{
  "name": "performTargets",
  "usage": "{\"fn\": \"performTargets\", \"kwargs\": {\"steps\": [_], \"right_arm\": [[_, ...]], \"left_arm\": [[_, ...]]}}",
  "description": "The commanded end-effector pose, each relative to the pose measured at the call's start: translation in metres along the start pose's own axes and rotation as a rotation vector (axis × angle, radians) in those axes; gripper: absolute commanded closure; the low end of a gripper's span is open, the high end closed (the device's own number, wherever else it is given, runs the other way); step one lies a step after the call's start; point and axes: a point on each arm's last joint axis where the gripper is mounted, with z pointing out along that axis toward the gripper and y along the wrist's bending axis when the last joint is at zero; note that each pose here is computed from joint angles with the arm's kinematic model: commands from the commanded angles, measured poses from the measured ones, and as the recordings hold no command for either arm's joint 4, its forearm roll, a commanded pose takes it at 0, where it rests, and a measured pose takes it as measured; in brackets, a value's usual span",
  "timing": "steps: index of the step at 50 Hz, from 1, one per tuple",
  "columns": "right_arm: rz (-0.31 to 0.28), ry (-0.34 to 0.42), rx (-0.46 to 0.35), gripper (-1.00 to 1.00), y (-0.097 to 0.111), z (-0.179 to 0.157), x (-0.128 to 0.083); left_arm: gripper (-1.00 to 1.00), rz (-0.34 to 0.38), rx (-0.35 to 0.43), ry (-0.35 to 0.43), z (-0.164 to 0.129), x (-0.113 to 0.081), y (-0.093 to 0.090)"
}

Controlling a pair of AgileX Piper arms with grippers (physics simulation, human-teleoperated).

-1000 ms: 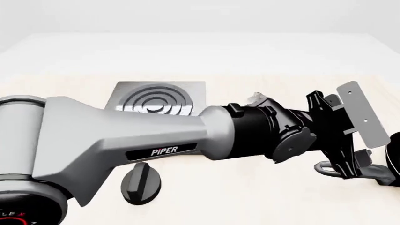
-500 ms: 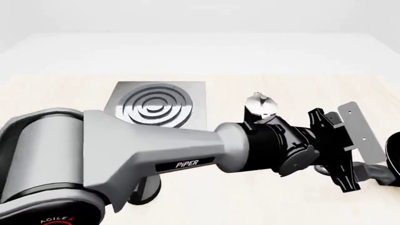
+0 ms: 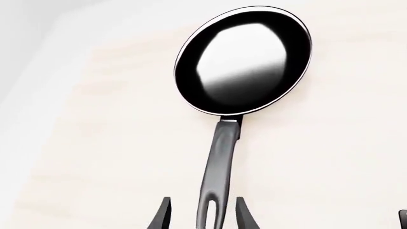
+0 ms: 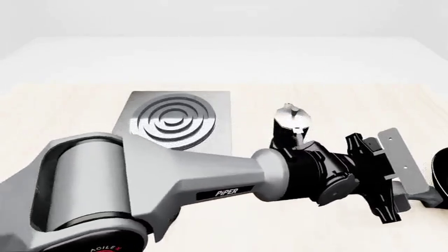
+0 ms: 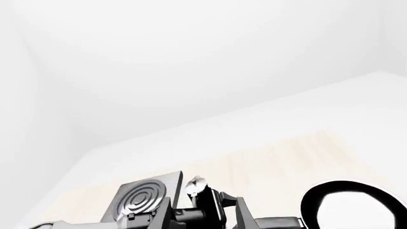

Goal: Put the frying pan on the stove.

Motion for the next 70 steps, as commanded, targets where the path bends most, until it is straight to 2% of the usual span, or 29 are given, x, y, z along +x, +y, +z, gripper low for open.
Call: {"fn": "performTargets", "kwargs": {"steps": [1, 25, 51, 70], "right_arm": [[0.001, 0.007, 0.002, -1.0, 0.0, 0.002, 0.001], [0.011, 0.008, 0.007, -1.0, 0.0, 0.002, 0.002], [0.031, 0.014, 0.012, -1.0, 0.0, 0.004, 0.003], [0.048, 0.019, 0.019, -1.0, 0.001, 0.006, 0.004]], "left_arm": [[-1.0, -0.033, -0.001, 0.002, 0.007, 0.004, -0.001], [-1.0, -0.045, 0.009, 0.031, 0.027, 0.024, -0.008], [-1.0, -0.062, 0.002, 0.073, 0.051, 0.048, -0.003], [-1.0, -0.07, 0.012, 0.084, 0.063, 0.061, -0.012]]}}
